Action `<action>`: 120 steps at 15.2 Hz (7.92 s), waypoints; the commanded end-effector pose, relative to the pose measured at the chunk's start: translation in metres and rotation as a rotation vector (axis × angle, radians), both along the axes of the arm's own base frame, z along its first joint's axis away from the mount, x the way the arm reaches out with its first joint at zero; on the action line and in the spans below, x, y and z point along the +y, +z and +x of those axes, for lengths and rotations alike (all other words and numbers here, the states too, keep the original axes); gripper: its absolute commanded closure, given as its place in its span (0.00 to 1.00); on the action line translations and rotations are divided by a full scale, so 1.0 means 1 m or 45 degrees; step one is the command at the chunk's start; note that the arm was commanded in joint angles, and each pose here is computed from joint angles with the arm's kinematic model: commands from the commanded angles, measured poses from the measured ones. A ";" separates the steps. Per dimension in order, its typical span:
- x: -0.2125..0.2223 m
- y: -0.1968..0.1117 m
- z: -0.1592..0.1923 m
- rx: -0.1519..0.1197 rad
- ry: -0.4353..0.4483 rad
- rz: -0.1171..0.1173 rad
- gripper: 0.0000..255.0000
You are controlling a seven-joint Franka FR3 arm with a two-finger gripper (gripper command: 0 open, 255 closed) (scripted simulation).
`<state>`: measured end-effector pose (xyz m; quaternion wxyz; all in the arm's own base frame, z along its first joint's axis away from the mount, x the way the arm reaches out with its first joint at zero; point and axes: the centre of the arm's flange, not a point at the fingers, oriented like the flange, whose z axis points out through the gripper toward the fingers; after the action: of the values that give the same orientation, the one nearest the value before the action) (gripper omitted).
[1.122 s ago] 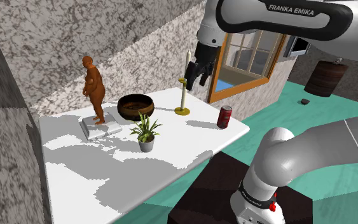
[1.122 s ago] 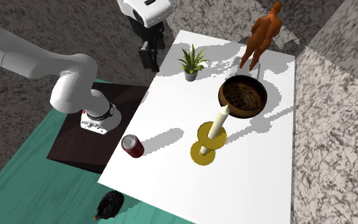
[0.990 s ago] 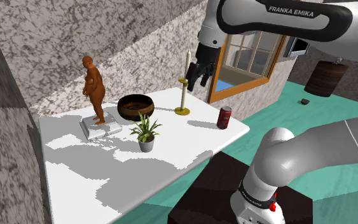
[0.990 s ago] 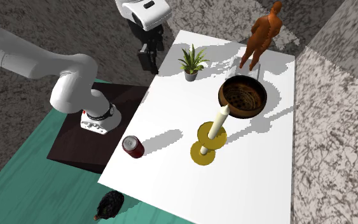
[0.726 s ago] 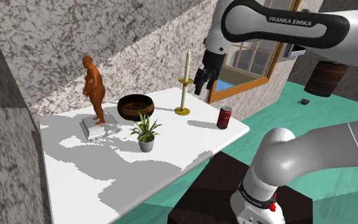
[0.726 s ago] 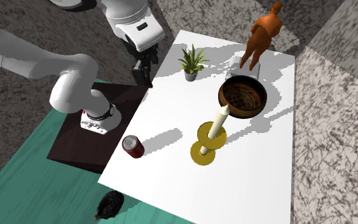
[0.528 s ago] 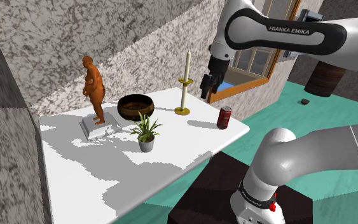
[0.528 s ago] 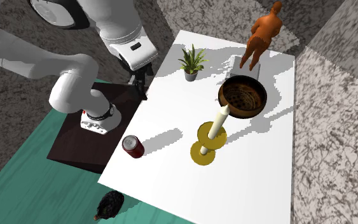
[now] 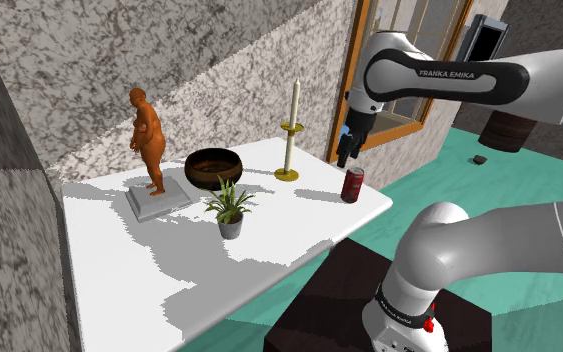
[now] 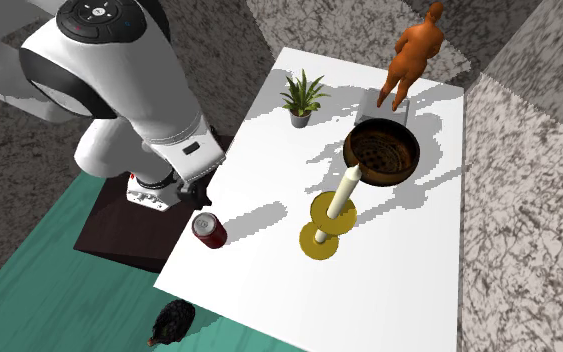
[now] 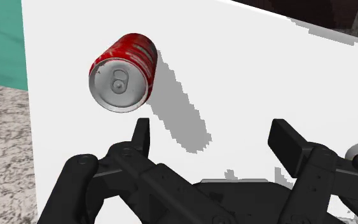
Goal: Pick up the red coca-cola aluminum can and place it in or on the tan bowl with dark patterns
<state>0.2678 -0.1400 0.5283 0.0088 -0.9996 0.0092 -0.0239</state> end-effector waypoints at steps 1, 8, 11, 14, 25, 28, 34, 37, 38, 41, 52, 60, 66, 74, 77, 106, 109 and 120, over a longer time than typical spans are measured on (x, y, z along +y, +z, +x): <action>-0.023 -0.013 -0.006 0.015 0.007 -0.007 0.00; -0.070 -0.051 -0.022 0.047 0.020 -0.020 0.00; -0.070 -0.067 -0.022 0.047 0.020 -0.020 0.00; -0.070 -0.080 -0.022 0.047 0.020 -0.020 0.00; -0.070 -0.080 -0.022 0.047 0.020 -0.020 1.00; -0.070 -0.080 -0.022 0.047 0.020 -0.020 1.00; -0.070 -0.064 -0.022 0.047 0.020 -0.020 1.00; -0.070 -0.049 -0.022 0.047 0.020 -0.020 1.00; -0.070 -0.043 -0.022 0.047 0.020 -0.020 1.00; -0.070 -0.027 -0.022 0.047 0.020 -0.020 1.00; -0.070 0.031 -0.022 0.047 0.020 -0.020 1.00; -0.070 0.073 -0.022 0.047 0.020 -0.020 1.00; -0.056 0.091 0.000 0.047 0.020 -0.020 1.00; 0.001 0.098 0.089 0.047 0.020 -0.020 1.00; 0.023 0.101 0.122 0.047 0.020 -0.020 1.00; 0.190 0.089 0.383 0.047 0.020 -0.020 1.00; 0.190 0.073 0.383 0.047 0.020 -0.020 1.00; 0.190 0.020 0.383 0.047 0.020 -0.020 1.00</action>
<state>0.6503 0.0501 0.5512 0.0009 -1.0000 0.0015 -0.0051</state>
